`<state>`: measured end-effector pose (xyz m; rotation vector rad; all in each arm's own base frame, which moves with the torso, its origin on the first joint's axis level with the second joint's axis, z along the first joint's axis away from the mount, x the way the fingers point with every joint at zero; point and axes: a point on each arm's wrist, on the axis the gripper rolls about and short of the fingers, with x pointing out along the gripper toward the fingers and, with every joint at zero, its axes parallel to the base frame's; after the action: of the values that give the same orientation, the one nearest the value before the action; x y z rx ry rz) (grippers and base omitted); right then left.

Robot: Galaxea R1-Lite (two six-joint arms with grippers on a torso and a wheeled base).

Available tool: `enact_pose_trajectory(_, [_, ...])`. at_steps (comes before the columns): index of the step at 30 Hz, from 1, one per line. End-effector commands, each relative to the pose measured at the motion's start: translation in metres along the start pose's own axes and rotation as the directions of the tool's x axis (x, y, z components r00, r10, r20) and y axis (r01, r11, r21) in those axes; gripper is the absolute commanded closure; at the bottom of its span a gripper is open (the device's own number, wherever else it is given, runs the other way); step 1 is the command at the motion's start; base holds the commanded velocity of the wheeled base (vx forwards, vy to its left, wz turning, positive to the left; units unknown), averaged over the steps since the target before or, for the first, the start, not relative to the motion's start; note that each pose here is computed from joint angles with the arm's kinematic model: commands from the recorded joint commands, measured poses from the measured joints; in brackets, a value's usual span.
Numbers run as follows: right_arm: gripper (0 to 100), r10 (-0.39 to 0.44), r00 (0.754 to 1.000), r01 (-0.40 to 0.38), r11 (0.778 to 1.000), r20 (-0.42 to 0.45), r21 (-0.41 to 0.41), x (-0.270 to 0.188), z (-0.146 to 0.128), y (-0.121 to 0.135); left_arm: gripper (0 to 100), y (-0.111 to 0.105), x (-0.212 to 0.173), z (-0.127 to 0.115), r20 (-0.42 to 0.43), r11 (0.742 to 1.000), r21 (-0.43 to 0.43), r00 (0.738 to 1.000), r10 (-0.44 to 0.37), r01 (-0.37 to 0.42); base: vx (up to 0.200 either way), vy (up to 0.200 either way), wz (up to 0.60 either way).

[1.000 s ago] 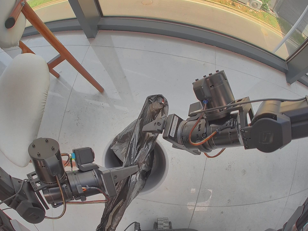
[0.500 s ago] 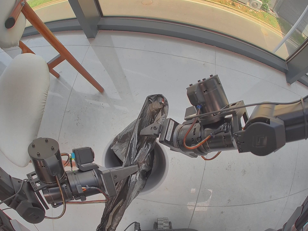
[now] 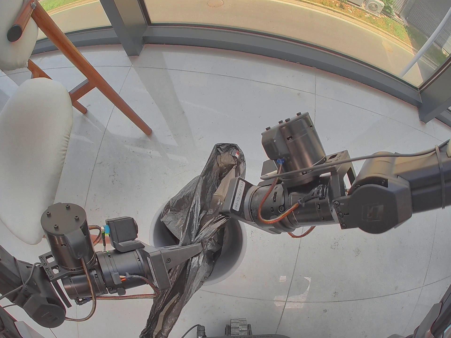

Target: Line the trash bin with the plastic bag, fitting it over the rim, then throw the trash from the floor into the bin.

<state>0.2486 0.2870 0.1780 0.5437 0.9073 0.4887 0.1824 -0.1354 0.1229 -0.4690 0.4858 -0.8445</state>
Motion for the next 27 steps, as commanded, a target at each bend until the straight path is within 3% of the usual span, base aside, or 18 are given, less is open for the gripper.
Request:
enact_pose_trajectory(1, [100, -0.002, 1.0, 0.002, 1.0, -0.005, -0.005, 0.002, -0.002, 0.001, 100, 0.0, 0.0, 0.001, 0.005, 1.0, 0.0, 1.0, -0.001, 0.001, 0.0, 0.0, 0.0])
enact_pose_trajectory(17, [100, -0.018, 1.0, 0.018, 1.0, -0.002, -0.007, 0.01, -0.004, -0.001, 100, 0.002, 0.0, 0.002, 0.008, 1.0, -0.003, 1.0, 0.009, -0.009, 0.0, 0.0, 0.0])
enact_pose_trajectory(27, [100, 0.016, 0.998, -0.016, 1.0, 0.056, 0.009, 0.01, 0.017, 0.007, 100, 0.005, 0.002, 0.006, 0.022, 1.0, -0.008, 1.0, 0.018, -0.018, 0.0, 0.0, 0.0])
